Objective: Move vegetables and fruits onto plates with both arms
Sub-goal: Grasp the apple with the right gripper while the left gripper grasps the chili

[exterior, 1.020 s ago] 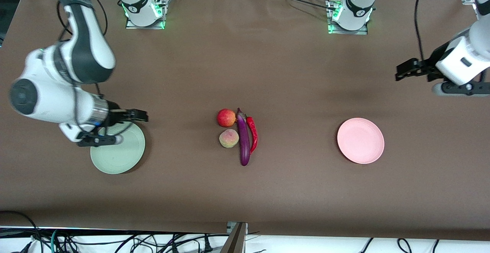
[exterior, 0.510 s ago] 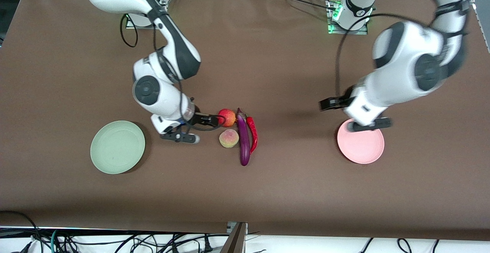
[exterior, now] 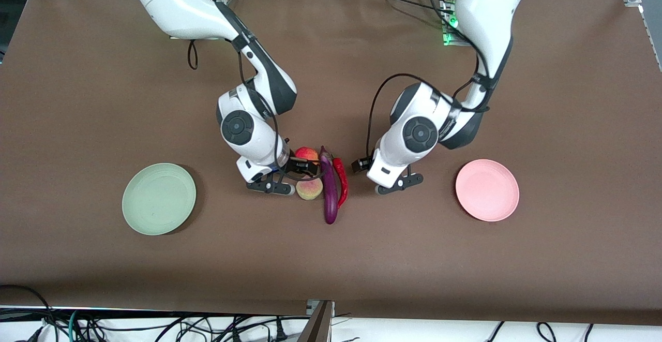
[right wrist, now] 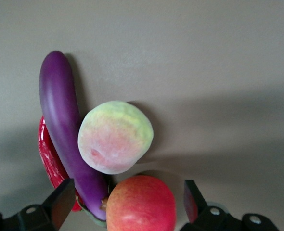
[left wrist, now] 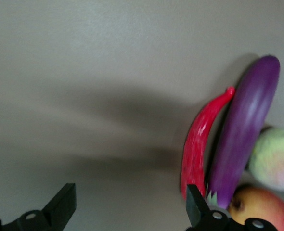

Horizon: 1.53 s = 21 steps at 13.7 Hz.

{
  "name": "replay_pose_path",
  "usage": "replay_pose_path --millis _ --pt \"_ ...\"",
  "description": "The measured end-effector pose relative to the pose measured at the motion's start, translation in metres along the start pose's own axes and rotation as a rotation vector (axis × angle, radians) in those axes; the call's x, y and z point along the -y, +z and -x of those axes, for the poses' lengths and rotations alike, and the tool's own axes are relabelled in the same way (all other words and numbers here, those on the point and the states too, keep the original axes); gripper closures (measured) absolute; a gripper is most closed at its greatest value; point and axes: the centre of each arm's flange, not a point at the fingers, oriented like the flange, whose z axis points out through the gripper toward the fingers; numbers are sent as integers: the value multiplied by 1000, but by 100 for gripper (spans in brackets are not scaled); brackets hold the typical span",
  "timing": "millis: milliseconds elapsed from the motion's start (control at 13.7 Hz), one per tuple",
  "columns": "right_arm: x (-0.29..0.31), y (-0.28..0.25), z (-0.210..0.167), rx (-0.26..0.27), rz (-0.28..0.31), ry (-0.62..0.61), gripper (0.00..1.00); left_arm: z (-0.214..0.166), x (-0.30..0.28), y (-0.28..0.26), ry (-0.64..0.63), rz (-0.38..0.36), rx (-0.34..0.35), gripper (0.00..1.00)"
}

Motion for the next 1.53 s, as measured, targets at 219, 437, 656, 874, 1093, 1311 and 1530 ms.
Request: replay_pose_path --millis 219,437,656,874,1093,1311,1530 --pt "1 13 5 12 9 -4 0 -19 -3 15 -25 24 -29 0" --pt "2 24 11 26 19 -9 0 -27 -4 42 -45 47 -49 0" --pt "2 34 19 43 33 -16 0 -12 -24 63 -54 63 -42 0" --pt "-5 47 28 66 53 -18 0 7 -44 71 -49 66 -40 0" --pt "-9 55 34 81 67 -19 4 6 -44 77 -54 61 -40 0" --pt "-8 54 35 80 66 -21 13 4 -42 79 -57 59 -42 1" --pt "-9 51 33 81 70 -20 13 4 -42 79 -57 59 -42 4"
